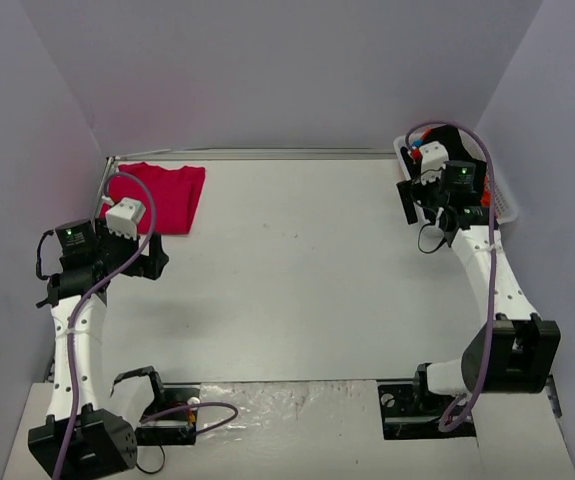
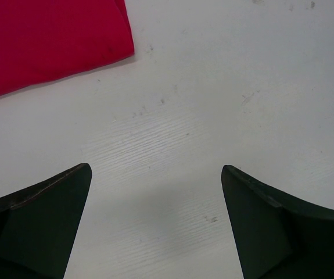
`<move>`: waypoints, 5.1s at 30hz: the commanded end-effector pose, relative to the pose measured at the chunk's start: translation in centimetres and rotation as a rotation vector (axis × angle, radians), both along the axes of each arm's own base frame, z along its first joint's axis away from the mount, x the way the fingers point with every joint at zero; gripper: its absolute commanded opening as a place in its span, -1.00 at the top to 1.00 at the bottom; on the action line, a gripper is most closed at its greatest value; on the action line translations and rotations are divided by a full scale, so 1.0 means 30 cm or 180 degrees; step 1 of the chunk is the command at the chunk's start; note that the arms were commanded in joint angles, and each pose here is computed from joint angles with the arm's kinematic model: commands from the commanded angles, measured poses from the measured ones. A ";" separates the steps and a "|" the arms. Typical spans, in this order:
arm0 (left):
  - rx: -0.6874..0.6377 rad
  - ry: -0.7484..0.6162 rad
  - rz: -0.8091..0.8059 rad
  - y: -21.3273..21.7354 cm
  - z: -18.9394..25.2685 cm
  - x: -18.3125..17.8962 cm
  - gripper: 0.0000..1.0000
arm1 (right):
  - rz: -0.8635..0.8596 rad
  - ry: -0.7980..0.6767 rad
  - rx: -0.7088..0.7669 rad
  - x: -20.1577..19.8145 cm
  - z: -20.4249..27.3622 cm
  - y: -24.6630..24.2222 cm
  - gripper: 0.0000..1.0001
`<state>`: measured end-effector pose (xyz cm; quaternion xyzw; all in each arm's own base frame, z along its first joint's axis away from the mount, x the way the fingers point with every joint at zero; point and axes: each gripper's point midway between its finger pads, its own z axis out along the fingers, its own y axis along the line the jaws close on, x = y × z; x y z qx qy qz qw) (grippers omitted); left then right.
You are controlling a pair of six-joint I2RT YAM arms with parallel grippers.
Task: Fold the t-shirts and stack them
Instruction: Grab crumpled tshirt from bin with the right arm, then move the tshirt to the center of the board, then flatten out the tshirt
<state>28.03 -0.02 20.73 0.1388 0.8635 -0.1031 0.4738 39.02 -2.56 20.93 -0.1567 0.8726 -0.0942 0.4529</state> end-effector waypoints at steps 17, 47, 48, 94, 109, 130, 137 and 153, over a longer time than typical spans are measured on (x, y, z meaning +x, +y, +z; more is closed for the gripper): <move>-0.0026 -0.0069 -0.0168 -0.022 0.002 -0.002 -0.89 | -0.1225 -0.0323 -0.0677 0.555 -0.116 -0.287 -1.00; -0.0070 0.0171 -0.0257 -0.025 -0.066 -0.003 -0.89 | -0.1276 0.0278 -0.0488 0.600 -0.459 -0.347 1.00; -0.0070 0.0171 -0.0266 -0.028 -0.066 -0.004 -0.89 | -0.1315 0.0185 -0.0418 0.600 -0.412 -0.345 1.00; 0.0003 0.0058 -0.0328 -0.033 -0.038 -0.021 -0.89 | 0.2120 0.0534 0.0860 -0.042 0.169 0.611 -0.54; -0.0100 0.0033 -0.0496 -0.066 -0.026 -0.029 -0.89 | 0.1943 0.1273 0.0668 -0.111 -0.114 0.536 -0.52; -0.0123 0.0214 -0.0524 -0.062 -0.073 -0.026 -0.89 | 0.2596 0.2016 0.0395 0.032 -0.416 0.859 -0.48; -0.0104 0.0235 -0.0521 -0.058 -0.080 -0.025 -0.89 | 0.2807 0.2387 0.0122 -0.065 -0.572 0.953 -0.44; -0.0110 0.0208 -0.0541 -0.063 -0.072 -0.031 -0.89 | 0.2591 0.2186 -0.0162 -0.006 -0.525 0.933 1.00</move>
